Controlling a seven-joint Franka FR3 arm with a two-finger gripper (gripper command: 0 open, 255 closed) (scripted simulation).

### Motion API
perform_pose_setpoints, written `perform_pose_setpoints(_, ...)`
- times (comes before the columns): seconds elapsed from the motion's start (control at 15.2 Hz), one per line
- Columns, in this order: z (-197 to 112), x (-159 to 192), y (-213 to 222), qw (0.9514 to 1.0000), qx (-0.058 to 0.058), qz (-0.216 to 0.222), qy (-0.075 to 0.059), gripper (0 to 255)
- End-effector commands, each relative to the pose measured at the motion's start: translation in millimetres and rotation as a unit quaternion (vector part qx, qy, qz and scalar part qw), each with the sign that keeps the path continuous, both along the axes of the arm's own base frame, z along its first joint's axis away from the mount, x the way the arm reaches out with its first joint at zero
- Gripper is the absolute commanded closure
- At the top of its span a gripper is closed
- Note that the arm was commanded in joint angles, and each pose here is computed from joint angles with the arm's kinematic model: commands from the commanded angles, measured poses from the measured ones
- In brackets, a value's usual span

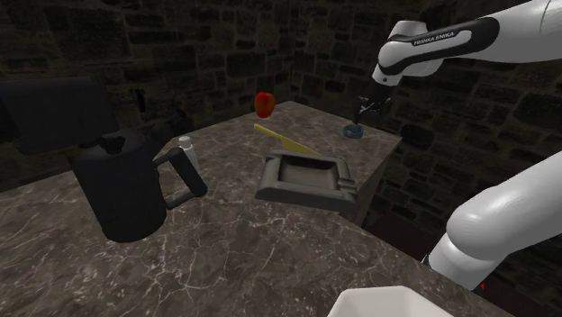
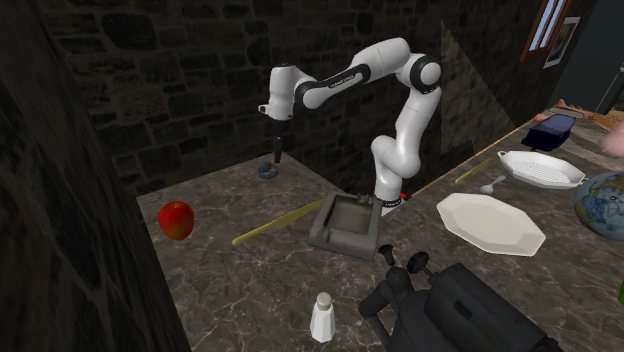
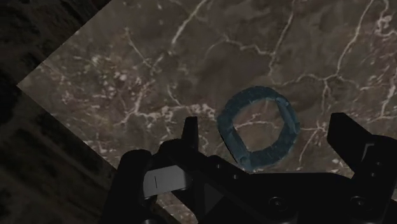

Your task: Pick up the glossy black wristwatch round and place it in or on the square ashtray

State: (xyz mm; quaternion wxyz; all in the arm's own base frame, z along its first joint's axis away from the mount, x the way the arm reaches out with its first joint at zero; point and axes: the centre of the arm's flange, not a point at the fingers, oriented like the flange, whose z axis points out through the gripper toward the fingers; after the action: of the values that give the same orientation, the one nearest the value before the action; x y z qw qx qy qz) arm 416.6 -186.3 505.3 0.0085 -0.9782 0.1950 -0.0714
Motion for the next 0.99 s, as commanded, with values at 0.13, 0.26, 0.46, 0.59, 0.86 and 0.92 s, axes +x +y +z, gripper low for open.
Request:
perform_pose_setpoints(0.13, -19, 8, -25, 0.9995, -0.002, -0.031, -0.005, 0)
perform_pose_setpoints(0.26, -30, 10, -26, 0.9995, -0.002, -0.031, -0.005, 0)
perform_pose_setpoints(0.46, -45, 12, -26, 0.9995, -0.002, -0.031, -0.005, 0)
perform_pose_setpoints(0.59, -54, 13, -26, 0.9995, -0.002, -0.031, -0.005, 0)
perform_pose_setpoints(0.86, -54, 13, -26, 0.9995, -0.002, -0.031, -0.005, 0)
perform_pose_setpoints(0.92, -54, 13, -26, 0.9995, -0.002, -0.031, -0.005, 0)
